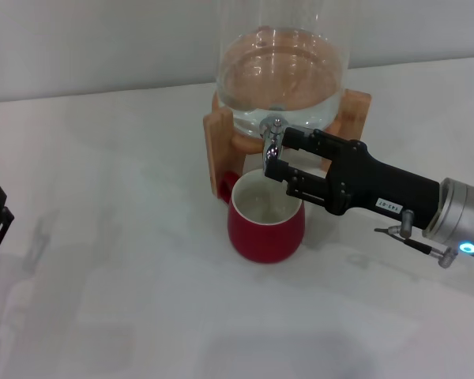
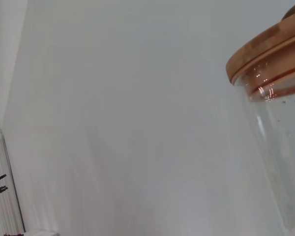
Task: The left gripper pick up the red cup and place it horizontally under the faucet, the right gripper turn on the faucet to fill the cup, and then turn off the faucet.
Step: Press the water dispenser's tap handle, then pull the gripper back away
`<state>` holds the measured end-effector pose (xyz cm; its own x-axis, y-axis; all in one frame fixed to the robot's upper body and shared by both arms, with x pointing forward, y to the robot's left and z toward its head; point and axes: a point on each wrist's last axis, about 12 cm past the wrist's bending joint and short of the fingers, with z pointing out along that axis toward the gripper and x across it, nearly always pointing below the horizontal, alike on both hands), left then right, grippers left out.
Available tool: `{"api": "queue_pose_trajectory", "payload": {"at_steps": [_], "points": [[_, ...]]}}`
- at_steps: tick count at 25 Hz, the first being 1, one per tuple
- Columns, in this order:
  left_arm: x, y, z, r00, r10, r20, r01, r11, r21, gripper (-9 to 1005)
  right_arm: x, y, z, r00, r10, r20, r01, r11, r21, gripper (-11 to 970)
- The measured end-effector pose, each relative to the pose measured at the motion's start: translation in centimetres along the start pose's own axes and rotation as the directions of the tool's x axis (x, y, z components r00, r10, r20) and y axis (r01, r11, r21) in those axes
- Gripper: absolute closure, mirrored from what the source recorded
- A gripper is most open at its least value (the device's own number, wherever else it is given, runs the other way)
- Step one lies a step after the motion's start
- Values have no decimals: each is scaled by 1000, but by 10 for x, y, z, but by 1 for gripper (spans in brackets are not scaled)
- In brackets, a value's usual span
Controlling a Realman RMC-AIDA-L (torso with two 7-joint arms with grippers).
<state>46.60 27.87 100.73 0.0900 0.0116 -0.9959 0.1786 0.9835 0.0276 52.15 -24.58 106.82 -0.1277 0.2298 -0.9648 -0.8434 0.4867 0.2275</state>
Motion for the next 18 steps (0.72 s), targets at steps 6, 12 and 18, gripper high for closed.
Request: {"api": "queue_pose_trajectory", "payload": {"at_steps": [6,12,18], "points": [[0,0,0,1000,0,0,0,1000,1,117,-2,-2,0,1000,-8,-5,8,1000,4,269],[0,-1,-1,1000,-1,-1,1,1000,1,116,-2,-3,0,1000,-11,-9,11,1000,8,270],[1,-1,-1,1000,-1,-2,1,1000,4,116,-2,-4,-1,1000,-12,-11,12,1000,11,270]]}}
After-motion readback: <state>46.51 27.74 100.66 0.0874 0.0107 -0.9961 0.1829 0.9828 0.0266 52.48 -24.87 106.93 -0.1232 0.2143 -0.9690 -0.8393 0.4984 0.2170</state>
